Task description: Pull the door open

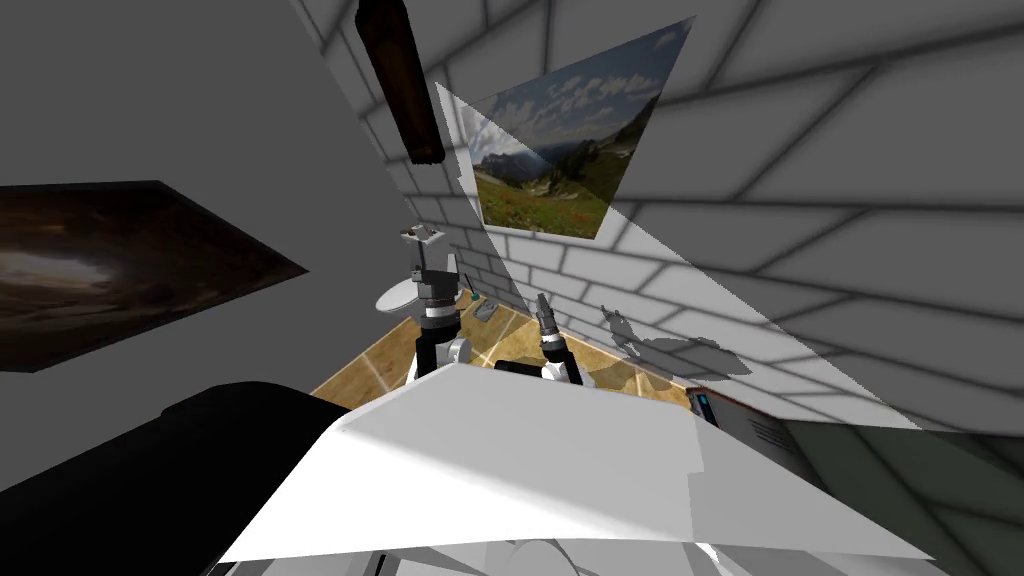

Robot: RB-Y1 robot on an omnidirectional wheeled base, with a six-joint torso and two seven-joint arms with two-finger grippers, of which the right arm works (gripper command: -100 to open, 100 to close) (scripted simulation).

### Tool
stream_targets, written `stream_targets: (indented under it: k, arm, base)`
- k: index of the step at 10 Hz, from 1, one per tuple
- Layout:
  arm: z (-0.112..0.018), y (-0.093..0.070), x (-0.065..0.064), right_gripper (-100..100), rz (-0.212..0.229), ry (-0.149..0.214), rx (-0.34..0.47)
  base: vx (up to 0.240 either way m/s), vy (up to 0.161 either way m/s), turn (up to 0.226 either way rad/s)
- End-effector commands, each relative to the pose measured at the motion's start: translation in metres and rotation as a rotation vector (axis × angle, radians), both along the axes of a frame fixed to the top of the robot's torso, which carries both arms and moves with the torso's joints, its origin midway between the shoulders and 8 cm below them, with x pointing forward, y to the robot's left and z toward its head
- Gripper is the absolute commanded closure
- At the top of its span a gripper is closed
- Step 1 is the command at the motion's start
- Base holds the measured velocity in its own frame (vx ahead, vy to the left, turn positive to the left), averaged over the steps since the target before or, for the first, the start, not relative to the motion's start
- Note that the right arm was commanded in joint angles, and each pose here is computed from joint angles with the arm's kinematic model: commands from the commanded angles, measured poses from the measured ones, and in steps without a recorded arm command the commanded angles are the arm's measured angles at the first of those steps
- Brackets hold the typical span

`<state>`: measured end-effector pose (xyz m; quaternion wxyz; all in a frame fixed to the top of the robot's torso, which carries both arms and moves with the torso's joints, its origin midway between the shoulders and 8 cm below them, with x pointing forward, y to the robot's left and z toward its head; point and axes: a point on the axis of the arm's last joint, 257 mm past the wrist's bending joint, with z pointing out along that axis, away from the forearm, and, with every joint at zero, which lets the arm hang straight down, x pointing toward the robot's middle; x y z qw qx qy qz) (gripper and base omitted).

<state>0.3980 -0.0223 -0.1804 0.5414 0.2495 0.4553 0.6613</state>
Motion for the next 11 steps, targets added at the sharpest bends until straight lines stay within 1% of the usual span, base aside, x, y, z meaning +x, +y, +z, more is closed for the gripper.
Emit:
stream_targets:
  k: [1, 4, 7, 11]
  arm:
    - [-0.008, 0.007, -0.002, -100, 0.009, 0.004, -0.020]
    - [-0.020, 0.020, -0.006, -100, 0.026, 0.009, -0.057]
    - [-0.031, 0.030, -0.009, -100, 0.039, 0.013, -0.089]
    - [-0.047, 0.045, -0.014, -100, 0.061, 0.015, -0.143]
  base:
    - [-0.105, -0.029, 0.343]
    - [-0.115, -0.007, 0.368]
    - [-0.100, 0.008, 0.309]
    - [-0.121, 0.005, 0.380]
